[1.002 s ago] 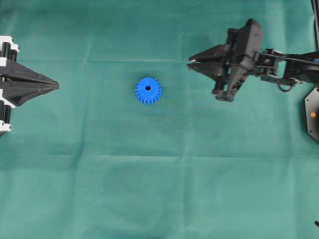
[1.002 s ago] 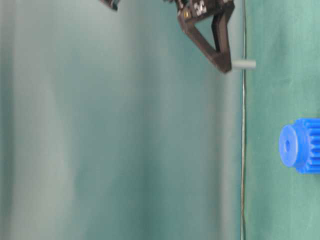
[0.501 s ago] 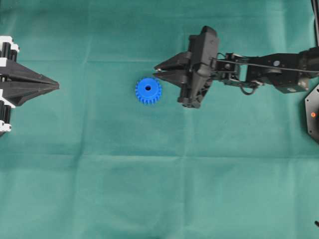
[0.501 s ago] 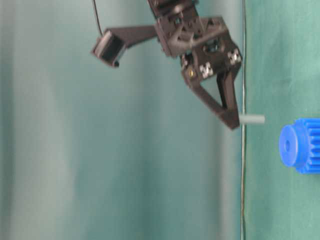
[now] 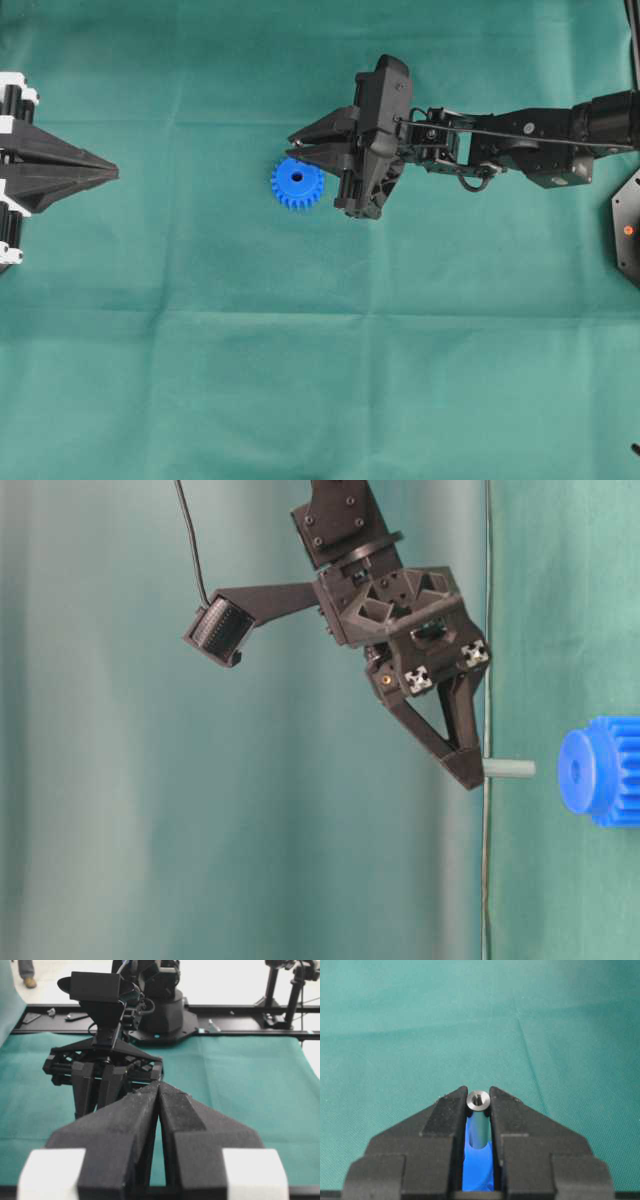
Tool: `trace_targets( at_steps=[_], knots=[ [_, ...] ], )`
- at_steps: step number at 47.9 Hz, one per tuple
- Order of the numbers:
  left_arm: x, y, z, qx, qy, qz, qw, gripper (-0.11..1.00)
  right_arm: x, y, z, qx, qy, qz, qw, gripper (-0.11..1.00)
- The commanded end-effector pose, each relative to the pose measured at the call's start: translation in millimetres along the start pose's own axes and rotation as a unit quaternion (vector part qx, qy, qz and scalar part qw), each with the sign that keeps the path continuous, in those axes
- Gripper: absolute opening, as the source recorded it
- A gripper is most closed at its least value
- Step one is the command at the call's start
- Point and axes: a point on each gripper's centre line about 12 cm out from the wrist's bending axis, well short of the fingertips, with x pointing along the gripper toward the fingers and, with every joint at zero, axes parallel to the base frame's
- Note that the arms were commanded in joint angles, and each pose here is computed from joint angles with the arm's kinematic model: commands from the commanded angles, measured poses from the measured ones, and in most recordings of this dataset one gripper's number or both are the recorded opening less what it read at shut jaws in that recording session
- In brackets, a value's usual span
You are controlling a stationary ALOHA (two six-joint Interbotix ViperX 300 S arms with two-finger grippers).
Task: Insert the shaft placed at a random location into the center hole of the small gear at another random location.
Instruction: 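Align the held shaft above the gear's center hole with the right gripper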
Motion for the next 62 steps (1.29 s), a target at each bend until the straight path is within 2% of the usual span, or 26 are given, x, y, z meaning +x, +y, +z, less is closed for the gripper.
trace_targets(
  at_steps=[1, 19, 30, 51, 62],
  knots=[
    [3, 0, 8, 0.002, -0.012, 0.0, 0.9999, 0.0, 0, 2, 13, -0.006, -0.018, 0.002, 0.9998, 0.13],
    [3, 0, 8, 0.001, -0.012, 0.0, 0.9999, 0.0, 9, 5, -3, -0.004, 0.001, 0.003, 1.0, 0.13],
    [3, 0, 8, 0.001, -0.012, 0.0, 0.9999, 0.0, 9, 5, -4, -0.003, 0.002, 0.003, 1.0, 0.13],
    [2, 0, 7, 0.001, -0.008, 0.0, 1.0, 0.0, -6, 5, 23, -0.003, -0.025, 0.005, 0.9997, 0.13],
    [3, 0, 7, 0.001, -0.008, 0.0, 1.0, 0.0, -6, 14, 24, -0.006, -0.025, 0.014, 0.9996, 0.13]
  ],
)
